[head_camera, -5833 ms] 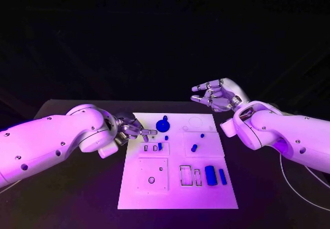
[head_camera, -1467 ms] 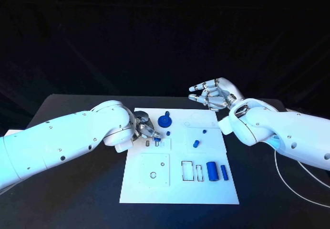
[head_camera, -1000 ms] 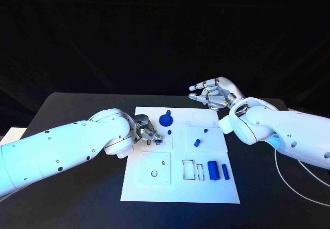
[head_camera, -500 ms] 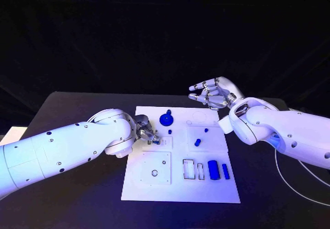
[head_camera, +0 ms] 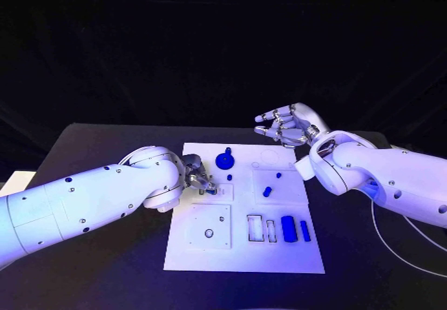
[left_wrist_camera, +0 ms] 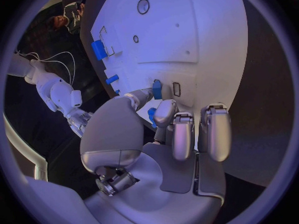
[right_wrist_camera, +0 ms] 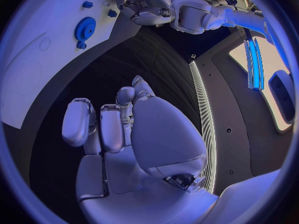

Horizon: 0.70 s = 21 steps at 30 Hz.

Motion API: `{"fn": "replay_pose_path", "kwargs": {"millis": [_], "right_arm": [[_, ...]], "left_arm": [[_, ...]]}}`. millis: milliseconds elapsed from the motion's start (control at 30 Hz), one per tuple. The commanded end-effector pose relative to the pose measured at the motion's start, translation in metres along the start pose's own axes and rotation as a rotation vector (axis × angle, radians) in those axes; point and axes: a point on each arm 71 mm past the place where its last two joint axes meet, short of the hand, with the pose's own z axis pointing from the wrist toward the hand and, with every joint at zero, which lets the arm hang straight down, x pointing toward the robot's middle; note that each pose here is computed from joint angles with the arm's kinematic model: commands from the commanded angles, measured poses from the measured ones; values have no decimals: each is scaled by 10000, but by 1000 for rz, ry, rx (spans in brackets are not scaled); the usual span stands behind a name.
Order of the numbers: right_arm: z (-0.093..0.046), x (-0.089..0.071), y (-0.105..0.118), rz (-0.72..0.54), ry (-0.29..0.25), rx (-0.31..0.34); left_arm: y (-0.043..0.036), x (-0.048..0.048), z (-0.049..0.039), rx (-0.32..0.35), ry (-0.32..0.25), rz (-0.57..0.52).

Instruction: Assemble the parts on the task board

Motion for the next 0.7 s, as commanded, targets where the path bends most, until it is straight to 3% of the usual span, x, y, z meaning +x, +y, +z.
{"fn": "replay_pose_path", "kwargs": {"millis": [33, 700], "right_arm": [[-2, 21, 12, -6, 17, -12], [-3, 30, 13, -4, 22, -12]], "left_arm": [[-3, 19, 10, -4, -9, 8], [-39, 28, -7, 11, -40, -17]]}}
